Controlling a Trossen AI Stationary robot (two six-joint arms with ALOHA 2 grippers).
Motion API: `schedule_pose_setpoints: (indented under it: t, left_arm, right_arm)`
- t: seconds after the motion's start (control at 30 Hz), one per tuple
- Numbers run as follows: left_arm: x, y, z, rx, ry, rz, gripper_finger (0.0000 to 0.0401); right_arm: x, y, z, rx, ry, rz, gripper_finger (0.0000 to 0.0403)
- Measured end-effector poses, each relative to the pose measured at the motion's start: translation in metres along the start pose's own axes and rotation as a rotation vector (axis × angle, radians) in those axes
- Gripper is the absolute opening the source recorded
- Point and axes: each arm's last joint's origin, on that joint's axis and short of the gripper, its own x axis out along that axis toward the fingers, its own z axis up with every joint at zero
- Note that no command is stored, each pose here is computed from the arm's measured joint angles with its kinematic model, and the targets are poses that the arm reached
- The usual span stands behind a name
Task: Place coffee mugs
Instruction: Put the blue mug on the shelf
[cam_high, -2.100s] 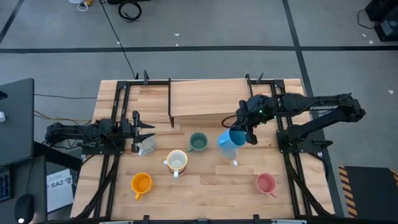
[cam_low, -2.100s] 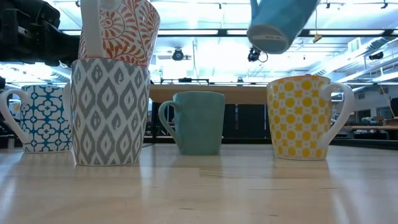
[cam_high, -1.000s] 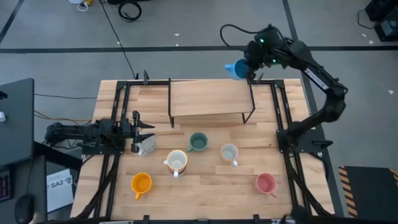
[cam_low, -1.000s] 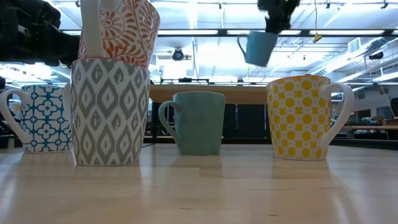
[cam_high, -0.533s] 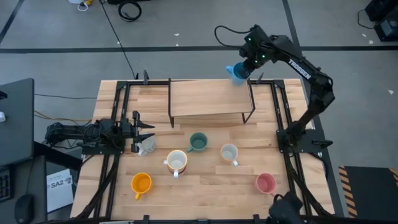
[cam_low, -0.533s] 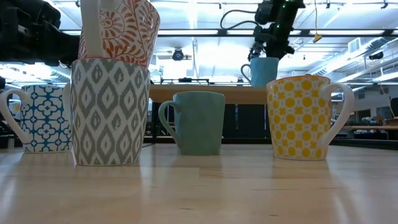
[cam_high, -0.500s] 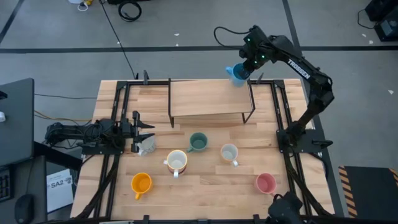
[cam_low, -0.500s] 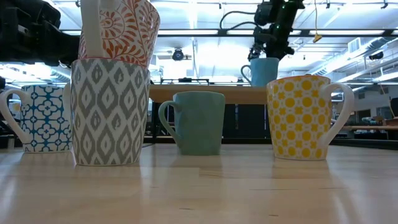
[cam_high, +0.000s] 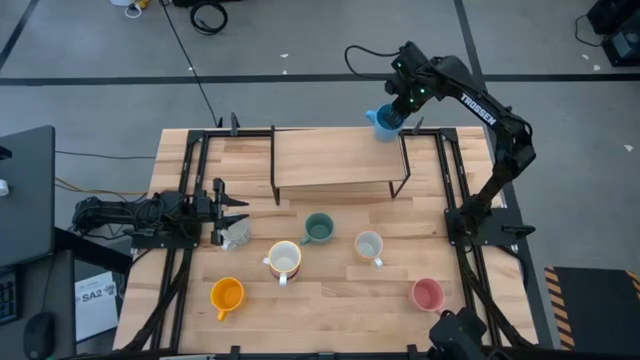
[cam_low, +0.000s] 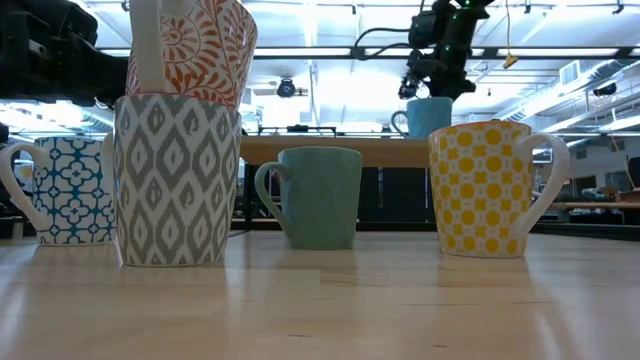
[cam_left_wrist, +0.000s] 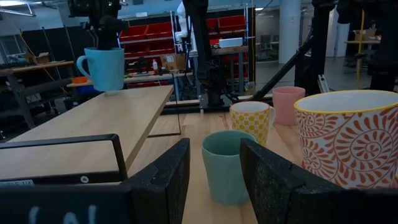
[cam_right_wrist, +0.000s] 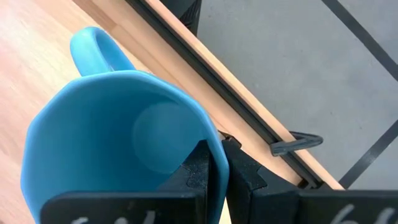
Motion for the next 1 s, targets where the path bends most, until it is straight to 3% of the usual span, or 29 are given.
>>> schedule_pose_setpoints:
  t: [1.0]
  left_arm:
    - [0.000,0.000,0.000,0.000,0.000,0.000,0.0148]
  right_arm:
    - [0.014,-0.003,-0.002,0.026,0.003,0.028,0.0034]
